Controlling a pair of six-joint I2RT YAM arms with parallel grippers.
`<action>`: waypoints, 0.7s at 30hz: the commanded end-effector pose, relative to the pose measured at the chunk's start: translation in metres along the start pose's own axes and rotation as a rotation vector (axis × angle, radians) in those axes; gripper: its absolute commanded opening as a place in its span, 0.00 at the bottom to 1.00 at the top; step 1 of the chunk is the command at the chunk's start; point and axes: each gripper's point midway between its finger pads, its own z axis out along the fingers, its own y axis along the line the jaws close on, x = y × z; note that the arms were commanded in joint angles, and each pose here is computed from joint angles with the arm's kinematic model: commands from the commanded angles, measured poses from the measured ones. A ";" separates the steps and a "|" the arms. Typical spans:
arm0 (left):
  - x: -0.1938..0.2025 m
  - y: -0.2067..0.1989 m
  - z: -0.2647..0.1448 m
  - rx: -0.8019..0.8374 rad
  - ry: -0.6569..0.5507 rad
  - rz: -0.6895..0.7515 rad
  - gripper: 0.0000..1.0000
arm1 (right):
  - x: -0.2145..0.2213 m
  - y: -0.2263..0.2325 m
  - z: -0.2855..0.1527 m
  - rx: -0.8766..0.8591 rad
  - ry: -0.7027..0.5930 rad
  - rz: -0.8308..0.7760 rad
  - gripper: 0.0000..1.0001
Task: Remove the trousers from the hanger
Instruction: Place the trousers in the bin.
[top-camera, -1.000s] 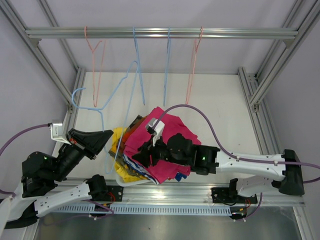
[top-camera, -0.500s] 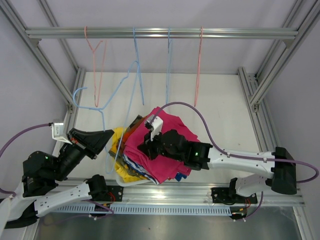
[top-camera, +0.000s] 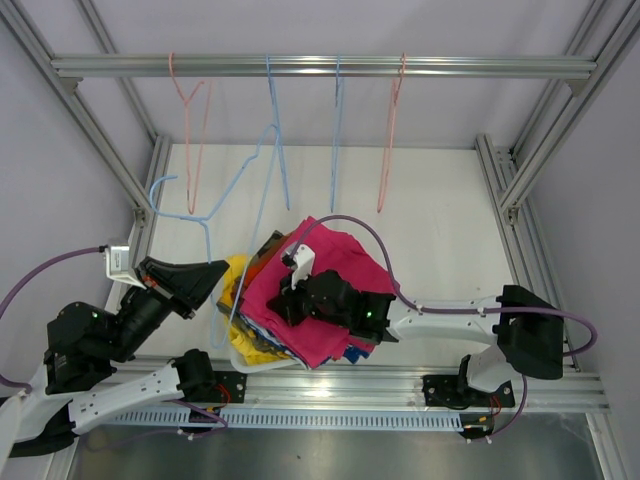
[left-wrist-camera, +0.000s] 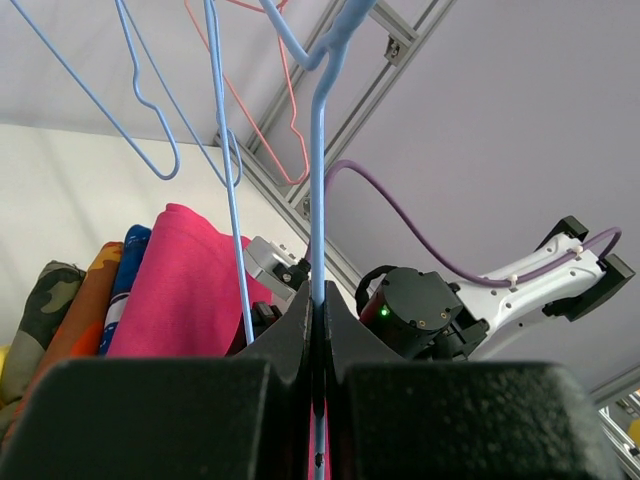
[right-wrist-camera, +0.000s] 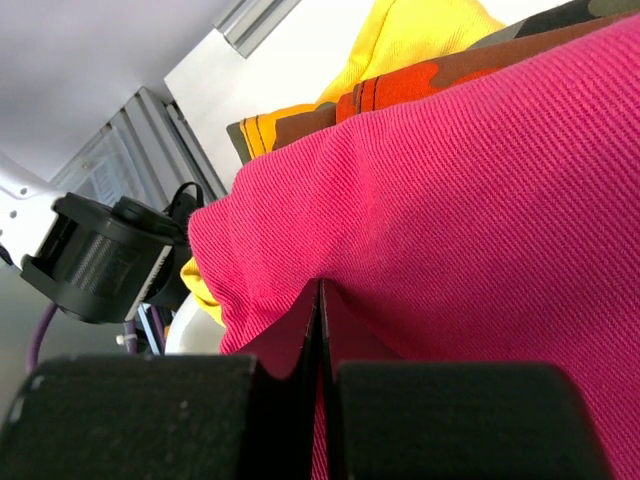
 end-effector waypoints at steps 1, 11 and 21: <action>-0.001 0.000 0.000 0.000 -0.007 -0.009 0.01 | 0.035 0.000 0.002 -0.001 0.086 0.015 0.00; 0.005 -0.008 0.006 0.026 0.024 0.004 0.01 | -0.051 0.011 -0.041 0.054 -0.055 -0.100 0.00; 0.011 -0.008 0.011 0.027 0.041 0.035 0.00 | -0.043 -0.027 -0.061 0.175 -0.052 -0.116 0.00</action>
